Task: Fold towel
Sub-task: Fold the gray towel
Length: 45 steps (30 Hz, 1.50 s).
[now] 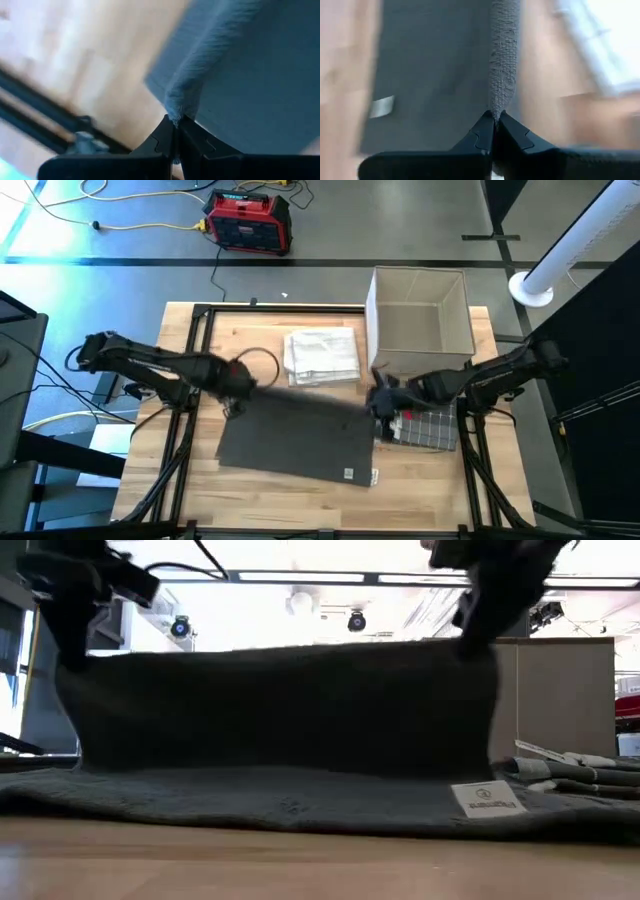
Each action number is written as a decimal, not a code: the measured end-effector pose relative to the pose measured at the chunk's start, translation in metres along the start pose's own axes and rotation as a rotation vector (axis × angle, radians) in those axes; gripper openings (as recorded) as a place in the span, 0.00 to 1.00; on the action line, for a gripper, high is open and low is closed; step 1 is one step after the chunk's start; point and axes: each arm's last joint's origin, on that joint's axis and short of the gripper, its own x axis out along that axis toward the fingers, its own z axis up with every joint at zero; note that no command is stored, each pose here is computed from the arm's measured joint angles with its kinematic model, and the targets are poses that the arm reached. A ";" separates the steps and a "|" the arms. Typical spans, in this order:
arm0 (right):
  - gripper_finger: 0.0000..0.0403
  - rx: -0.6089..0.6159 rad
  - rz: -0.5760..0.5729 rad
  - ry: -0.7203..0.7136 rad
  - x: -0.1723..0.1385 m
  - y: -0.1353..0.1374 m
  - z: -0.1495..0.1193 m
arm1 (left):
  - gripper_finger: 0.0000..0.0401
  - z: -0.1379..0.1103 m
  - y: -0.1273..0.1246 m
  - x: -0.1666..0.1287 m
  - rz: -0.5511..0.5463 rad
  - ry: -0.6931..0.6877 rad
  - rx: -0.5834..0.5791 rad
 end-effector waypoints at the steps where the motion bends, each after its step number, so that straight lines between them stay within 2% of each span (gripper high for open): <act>1: 0.00 0.000 0.033 -0.005 0.001 0.007 -0.001 | 0.01 -0.003 -0.008 0.001 -0.009 0.007 0.016; 5: 0.00 -0.002 0.103 -0.001 0.012 0.028 -0.007 | 0.01 -0.015 -0.034 0.007 -0.012 0.024 0.096; 13: 0.00 -0.015 0.376 0.048 0.041 0.063 -0.012 | 0.01 -0.026 -0.072 0.026 -0.017 0.045 0.253; 16: 0.00 -0.006 0.406 0.052 0.051 0.071 -0.014 | 0.01 -0.027 -0.086 0.034 -0.047 0.041 0.315; 19: 0.02 0.016 0.419 0.067 0.058 0.074 -0.017 | 0.03 -0.028 -0.093 0.041 -0.041 0.055 0.328; 22: 0.08 0.042 0.459 0.101 0.061 0.076 -0.018 | 0.10 -0.028 -0.097 0.047 -0.041 0.105 0.349; 30: 0.36 0.124 0.590 0.249 0.060 0.079 -0.022 | 0.35 -0.033 -0.095 0.043 -0.121 0.234 0.412; 34: 0.42 0.225 0.551 0.305 0.059 0.074 -0.023 | 0.42 -0.032 -0.086 0.029 -0.055 0.223 0.408; 41: 0.37 0.274 0.358 0.143 0.050 0.067 -0.018 | 0.43 -0.021 -0.079 0.012 0.082 -0.093 0.365; 43: 0.34 0.283 0.274 0.091 0.053 0.064 -0.017 | 0.41 -0.015 -0.084 0.019 0.041 -0.171 0.369; 45: 0.29 0.293 0.209 0.083 0.062 0.059 -0.018 | 0.39 -0.009 -0.090 0.033 -0.055 -0.215 0.372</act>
